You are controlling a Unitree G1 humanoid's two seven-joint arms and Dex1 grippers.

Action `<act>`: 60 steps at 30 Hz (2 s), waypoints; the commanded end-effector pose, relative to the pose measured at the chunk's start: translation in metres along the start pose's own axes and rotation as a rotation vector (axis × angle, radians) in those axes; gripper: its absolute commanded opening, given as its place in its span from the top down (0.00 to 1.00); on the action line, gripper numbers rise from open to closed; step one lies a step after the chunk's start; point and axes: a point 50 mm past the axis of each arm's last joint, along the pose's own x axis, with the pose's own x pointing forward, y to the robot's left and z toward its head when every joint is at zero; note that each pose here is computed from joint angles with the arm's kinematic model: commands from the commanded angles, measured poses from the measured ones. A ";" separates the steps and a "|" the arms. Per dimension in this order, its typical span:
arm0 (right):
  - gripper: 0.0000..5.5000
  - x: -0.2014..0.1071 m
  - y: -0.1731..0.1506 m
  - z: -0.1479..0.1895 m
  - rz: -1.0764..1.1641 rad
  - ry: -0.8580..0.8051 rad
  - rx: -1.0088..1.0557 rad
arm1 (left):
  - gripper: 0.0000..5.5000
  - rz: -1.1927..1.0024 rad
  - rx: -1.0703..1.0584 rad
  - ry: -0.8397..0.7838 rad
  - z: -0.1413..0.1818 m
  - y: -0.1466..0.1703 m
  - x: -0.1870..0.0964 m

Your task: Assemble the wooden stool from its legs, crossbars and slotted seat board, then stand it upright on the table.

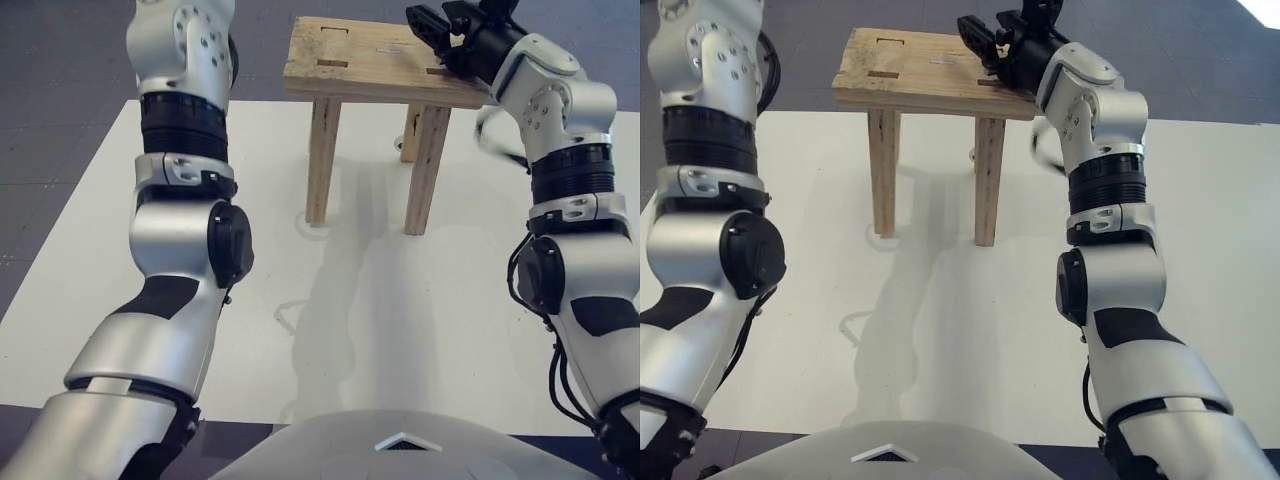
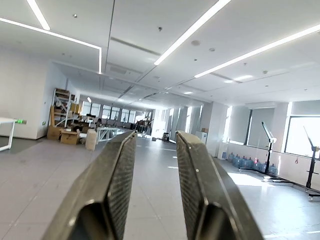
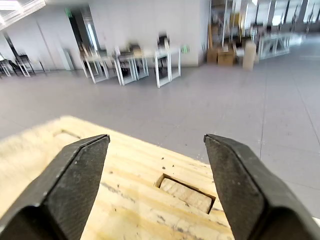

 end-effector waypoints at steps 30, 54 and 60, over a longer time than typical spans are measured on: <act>0.37 -0.168 0.019 -0.141 -0.564 0.019 -0.105 | 0.81 0.105 0.349 0.331 -0.125 0.027 -0.221; 0.37 -0.160 0.039 -0.151 -0.565 -0.006 -0.208 | 0.69 0.111 0.388 0.262 -0.131 0.006 -0.222; 0.37 -0.160 0.038 -0.151 -0.535 0.004 -0.225 | 0.69 0.162 0.415 0.253 -0.131 0.004 -0.227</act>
